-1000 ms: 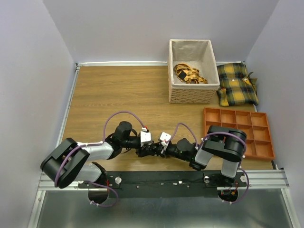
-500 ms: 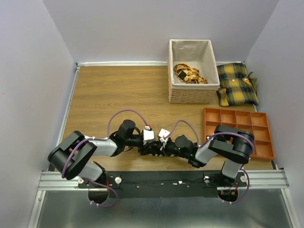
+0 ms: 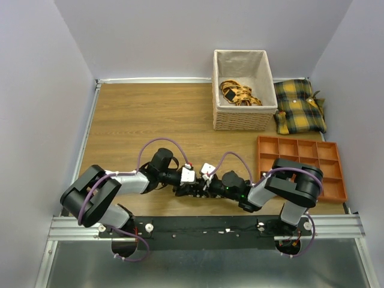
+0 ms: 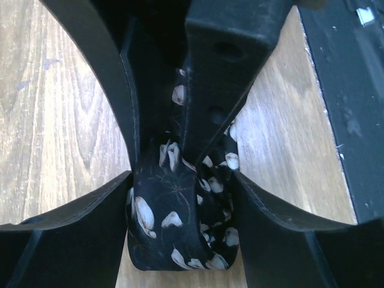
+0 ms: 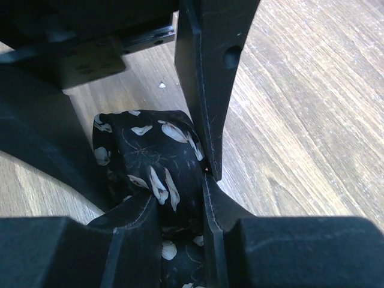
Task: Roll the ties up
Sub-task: Roll the tie at the center of the board.
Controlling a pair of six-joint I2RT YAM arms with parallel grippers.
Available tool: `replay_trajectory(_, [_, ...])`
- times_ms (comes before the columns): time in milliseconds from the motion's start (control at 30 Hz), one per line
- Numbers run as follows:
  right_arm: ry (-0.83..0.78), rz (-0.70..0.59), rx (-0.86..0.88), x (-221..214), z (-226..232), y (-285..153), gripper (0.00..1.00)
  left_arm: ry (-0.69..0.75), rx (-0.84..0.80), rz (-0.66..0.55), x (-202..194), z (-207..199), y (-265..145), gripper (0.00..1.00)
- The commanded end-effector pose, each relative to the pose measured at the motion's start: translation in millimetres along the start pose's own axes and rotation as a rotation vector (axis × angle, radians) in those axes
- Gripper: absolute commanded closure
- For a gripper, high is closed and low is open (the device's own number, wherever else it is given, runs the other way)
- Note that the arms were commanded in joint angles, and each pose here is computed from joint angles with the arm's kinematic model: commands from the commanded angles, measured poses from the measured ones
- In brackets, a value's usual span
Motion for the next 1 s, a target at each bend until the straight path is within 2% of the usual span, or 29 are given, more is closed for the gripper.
replay_trajectory(0, [-0.055,0.3,-0.08,-50.6,-7.9,-25.8,0.99,-0.144,0.076,-0.005,-6.6,0.9,9.1,0.39])
replay_trajectory(67, [-0.048,0.303,-0.087,-51.4,-7.7,-28.2,0.99,-0.251,0.084,-0.01,-8.4,-2.7,11.2,0.58])
replay_trajectory(233, [-0.053,0.301,-0.078,-53.0,-7.0,-24.0,0.99,-0.159,-0.085,-0.007,-11.4,-28.7,10.0,0.67])
replay_trajectory(400, [-0.051,0.3,-0.068,-51.5,-6.3,-21.9,0.99,-0.139,-0.13,0.014,-13.6,-31.9,11.0,0.9])
replay_trajectory(467, [-0.031,0.3,-0.075,-44.9,-8.6,-16.1,0.93,-0.124,-0.15,0.033,-17.2,-34.2,12.1,0.99])
replay_trajectory(500, [-0.026,0.343,-0.055,-48.3,-6.6,-17.4,0.74,-0.102,-0.151,0.034,-17.0,-34.0,12.2,1.0])
replay_trajectory(533, [-0.013,0.326,-0.053,-39.6,-8.1,-12.1,0.59,-0.089,-0.154,0.036,-16.4,-34.9,12.6,1.0])
replay_trajectory(600, [0.012,0.34,-0.036,-35.7,-6.9,-13.8,0.44,-0.079,-0.152,0.043,-18.4,-36.4,12.1,1.0])
replay_trajectory(767, [0.065,0.302,-0.042,-10.5,-12.1,-20.5,0.38,-0.032,-0.094,0.012,-17.7,-38.9,9.4,1.0])
replay_trajectory(967, [0.064,0.316,-0.004,-8.9,-9.6,-33.3,0.37,-0.05,-0.026,-0.008,-15.4,-35.3,8.3,1.0])
Point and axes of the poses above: each gripper's point midway between its finger pads, its own y axis out along the fingers, its own z axis along the line the jaws close on, x = y × z, the point moved 9 cm from there along -y, back along the fingers, and after that the axes turned 14 degrees about -y, right-handed, at the moved point
